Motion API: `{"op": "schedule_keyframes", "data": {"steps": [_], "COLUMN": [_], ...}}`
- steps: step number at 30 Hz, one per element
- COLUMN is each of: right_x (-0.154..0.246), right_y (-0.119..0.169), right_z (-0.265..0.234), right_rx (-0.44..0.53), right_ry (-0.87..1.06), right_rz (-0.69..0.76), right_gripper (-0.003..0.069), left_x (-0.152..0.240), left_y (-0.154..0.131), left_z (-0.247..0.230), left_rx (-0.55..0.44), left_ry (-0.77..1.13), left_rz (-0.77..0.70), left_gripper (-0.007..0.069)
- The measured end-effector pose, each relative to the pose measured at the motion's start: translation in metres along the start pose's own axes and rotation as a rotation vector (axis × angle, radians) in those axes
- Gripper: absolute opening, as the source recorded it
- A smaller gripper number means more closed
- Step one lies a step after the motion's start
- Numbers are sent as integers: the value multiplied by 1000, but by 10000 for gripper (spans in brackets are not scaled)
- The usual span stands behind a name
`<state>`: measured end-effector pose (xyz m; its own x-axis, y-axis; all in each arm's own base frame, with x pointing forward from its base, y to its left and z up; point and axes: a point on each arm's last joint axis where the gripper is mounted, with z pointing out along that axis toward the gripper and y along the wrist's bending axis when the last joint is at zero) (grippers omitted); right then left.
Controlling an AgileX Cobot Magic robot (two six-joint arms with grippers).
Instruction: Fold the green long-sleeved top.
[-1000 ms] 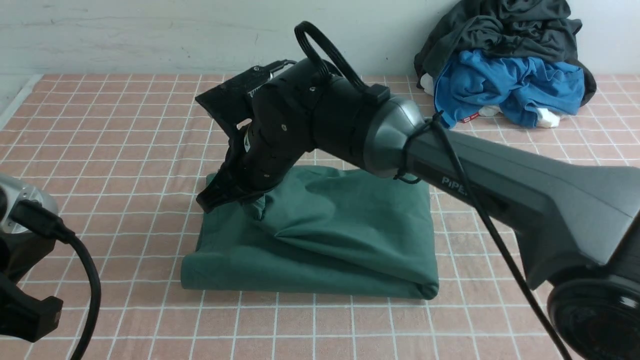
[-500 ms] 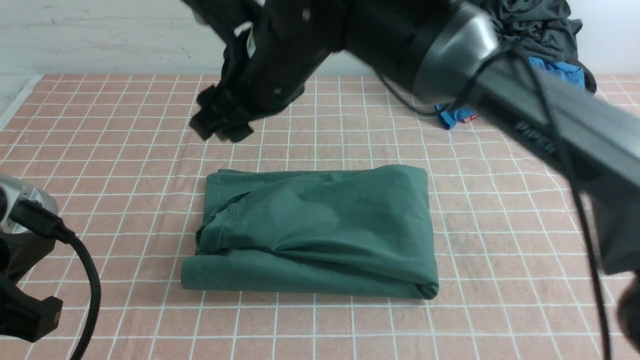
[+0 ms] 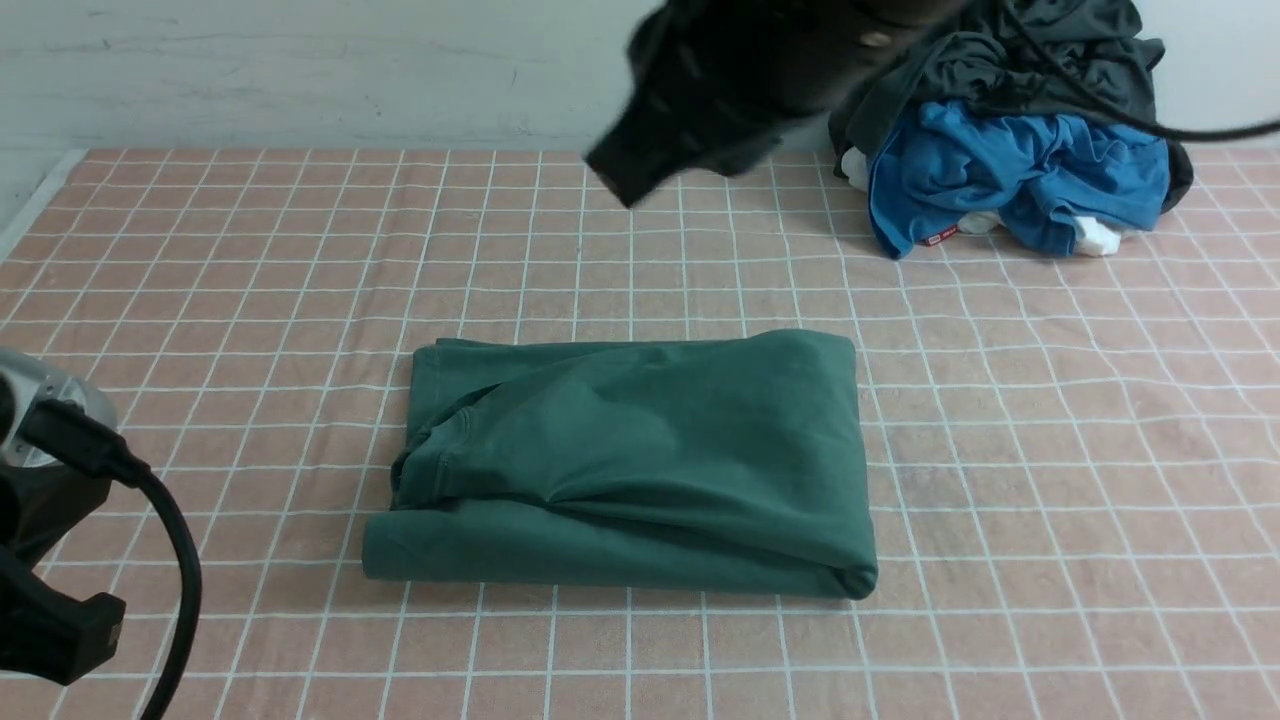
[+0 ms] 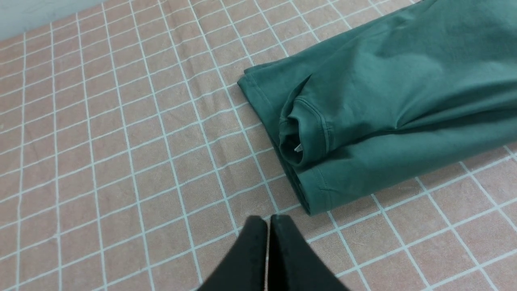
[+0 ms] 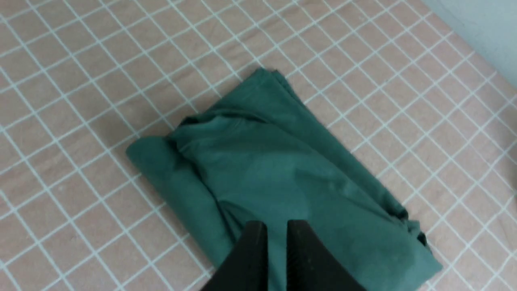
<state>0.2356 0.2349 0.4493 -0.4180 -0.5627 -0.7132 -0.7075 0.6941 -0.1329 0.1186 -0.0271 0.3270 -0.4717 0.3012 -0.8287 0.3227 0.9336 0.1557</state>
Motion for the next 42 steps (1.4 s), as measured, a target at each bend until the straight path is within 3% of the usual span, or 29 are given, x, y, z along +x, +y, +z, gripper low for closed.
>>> {"op": "schedule_keyframes", "data": {"steps": [7, 16, 35, 42], "right_x": [71, 138, 160, 204], "right_y": [3, 5, 0, 5], "right_z": [-68, -92, -129, -114], "right_rx": [-29, -26, 12, 27], "right_ry": [-201, -275, -362, -570], "right_rz": [47, 147, 145, 113], "right_gripper": [-11, -14, -14, -14], "left_x": [0, 0, 0, 0], "left_y": [0, 0, 0, 0], "left_z": [0, 0, 0, 0], "left_rx": [0, 0, 0, 0], "left_ry": [0, 0, 1, 1], "left_rz": [0, 0, 0, 0], "left_gripper": [-4, -4, -4, -4]}}
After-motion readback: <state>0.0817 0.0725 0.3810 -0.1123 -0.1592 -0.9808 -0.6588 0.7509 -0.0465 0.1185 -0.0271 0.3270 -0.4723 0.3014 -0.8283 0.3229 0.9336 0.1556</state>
